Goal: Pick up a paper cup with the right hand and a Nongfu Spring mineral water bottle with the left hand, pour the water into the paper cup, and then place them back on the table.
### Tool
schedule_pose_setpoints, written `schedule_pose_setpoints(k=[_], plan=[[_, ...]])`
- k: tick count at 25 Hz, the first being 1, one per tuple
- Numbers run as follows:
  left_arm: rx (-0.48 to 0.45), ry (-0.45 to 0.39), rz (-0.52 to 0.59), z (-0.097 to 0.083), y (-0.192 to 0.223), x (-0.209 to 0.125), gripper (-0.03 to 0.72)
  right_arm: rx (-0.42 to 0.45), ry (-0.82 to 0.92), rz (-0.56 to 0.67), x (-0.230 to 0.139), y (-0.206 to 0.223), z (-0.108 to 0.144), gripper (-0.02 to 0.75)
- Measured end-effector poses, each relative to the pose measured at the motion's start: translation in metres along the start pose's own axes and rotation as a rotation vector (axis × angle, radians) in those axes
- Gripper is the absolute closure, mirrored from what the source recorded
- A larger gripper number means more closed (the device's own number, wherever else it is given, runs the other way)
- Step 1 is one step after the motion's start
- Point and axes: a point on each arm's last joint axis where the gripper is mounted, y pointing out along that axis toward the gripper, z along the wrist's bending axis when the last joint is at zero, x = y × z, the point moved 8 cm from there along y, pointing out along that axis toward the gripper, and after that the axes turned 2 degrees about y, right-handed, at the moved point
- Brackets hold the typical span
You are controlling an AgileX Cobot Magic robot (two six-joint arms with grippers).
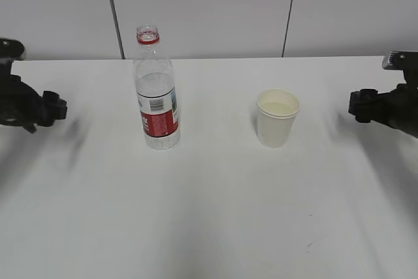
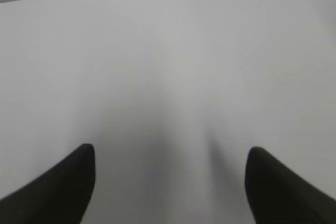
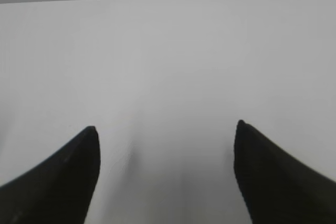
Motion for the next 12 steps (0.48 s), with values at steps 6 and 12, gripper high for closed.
schedule_pose_setpoints(k=[6,12], plan=[[0.021,0.003,0.201,0.013,-0.007,0.013,0.151,-0.001,0.0,0.203,0.011,0.002,0.002,0.146],[0.029,-0.003,0.402,0.02,-0.017,0.011,0.151,-0.011,-0.001,0.482,0.006,-0.002,0.002,0.147]])
